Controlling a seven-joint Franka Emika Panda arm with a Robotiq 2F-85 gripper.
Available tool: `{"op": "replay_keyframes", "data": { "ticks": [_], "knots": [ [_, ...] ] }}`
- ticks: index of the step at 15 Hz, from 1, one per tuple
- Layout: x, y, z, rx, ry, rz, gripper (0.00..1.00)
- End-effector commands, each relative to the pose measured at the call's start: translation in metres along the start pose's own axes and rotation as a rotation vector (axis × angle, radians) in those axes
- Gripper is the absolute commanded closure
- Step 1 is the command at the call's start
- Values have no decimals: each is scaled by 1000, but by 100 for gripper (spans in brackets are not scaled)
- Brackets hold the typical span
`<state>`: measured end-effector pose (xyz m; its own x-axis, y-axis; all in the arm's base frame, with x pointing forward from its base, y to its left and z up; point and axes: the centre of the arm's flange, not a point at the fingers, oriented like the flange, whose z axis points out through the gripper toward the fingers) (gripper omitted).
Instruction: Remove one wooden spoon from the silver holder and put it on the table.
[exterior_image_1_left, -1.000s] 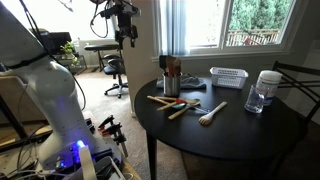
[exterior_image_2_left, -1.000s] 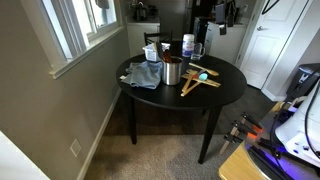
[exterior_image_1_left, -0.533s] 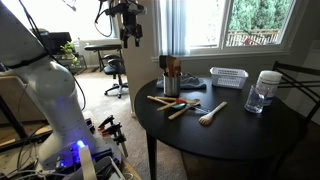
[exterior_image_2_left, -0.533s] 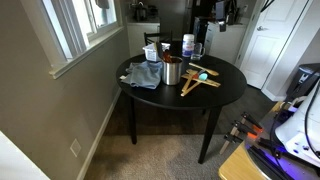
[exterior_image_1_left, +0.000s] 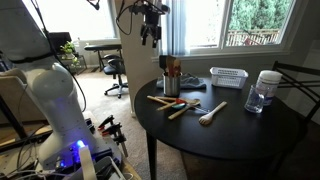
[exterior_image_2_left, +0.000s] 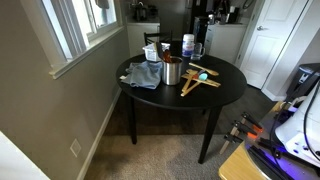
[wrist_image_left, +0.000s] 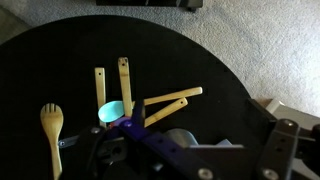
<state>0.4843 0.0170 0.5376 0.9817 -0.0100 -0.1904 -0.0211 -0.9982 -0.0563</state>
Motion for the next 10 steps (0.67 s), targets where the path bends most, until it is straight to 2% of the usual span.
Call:
{"op": "replay_keyframes", "data": {
  "ticks": [1,6,10],
  "knots": [
    [52,12,0,64,-51,177,0],
    [101,19,2,39,-89,450,0],
    [121,17,-4,34,-107,548,0]
  ]
}}
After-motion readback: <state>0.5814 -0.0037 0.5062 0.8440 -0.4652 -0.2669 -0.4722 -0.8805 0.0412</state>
